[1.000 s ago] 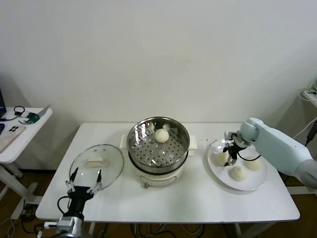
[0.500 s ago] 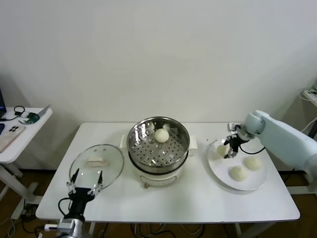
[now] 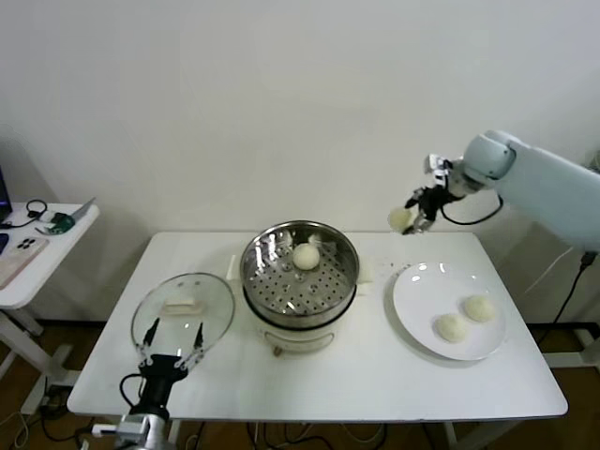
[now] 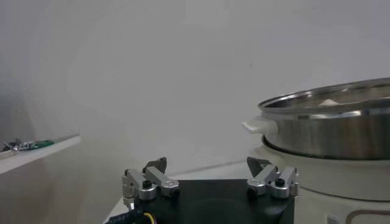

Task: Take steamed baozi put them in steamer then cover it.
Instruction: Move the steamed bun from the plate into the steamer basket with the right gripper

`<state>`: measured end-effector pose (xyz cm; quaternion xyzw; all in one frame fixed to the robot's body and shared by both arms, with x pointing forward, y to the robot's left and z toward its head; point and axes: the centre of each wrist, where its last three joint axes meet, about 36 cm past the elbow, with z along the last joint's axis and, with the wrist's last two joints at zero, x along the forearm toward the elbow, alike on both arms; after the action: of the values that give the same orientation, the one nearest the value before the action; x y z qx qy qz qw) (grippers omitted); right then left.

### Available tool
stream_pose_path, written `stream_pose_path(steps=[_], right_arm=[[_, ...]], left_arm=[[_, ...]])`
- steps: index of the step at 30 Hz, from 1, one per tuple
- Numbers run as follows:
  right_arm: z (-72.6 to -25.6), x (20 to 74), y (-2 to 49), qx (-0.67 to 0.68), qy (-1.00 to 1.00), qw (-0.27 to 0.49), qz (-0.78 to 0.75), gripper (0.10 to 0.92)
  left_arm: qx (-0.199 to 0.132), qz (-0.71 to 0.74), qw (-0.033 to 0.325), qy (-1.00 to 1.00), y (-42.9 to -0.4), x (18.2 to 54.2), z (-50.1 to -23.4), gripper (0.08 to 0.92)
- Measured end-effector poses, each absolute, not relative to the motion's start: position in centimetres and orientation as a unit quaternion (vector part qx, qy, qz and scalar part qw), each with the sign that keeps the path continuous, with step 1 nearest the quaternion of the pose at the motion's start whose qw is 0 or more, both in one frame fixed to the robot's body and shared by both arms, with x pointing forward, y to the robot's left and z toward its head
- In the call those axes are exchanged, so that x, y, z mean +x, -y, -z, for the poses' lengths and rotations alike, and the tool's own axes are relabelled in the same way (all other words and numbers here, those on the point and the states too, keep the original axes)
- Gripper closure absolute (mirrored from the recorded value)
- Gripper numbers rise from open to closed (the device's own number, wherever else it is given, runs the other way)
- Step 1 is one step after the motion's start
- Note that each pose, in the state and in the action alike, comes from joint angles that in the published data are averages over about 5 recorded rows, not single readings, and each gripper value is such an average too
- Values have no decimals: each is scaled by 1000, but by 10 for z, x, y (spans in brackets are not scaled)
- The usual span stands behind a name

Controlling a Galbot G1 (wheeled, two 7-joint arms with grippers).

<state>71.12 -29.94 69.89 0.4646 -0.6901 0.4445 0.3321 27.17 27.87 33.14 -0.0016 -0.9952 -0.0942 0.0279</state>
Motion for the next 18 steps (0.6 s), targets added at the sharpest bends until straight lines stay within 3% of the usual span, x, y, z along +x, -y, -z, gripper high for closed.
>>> stream_pose_path(steps=[9, 18], right_arm=[[-713, 706, 210, 498, 676, 315, -441, 310], [-686, 701, 122, 536, 634, 322, -455, 310]], left_arm=[[-13, 99, 29, 995, -274, 272, -327, 177], [-13, 101, 29, 994, -270, 275, -325, 177]])
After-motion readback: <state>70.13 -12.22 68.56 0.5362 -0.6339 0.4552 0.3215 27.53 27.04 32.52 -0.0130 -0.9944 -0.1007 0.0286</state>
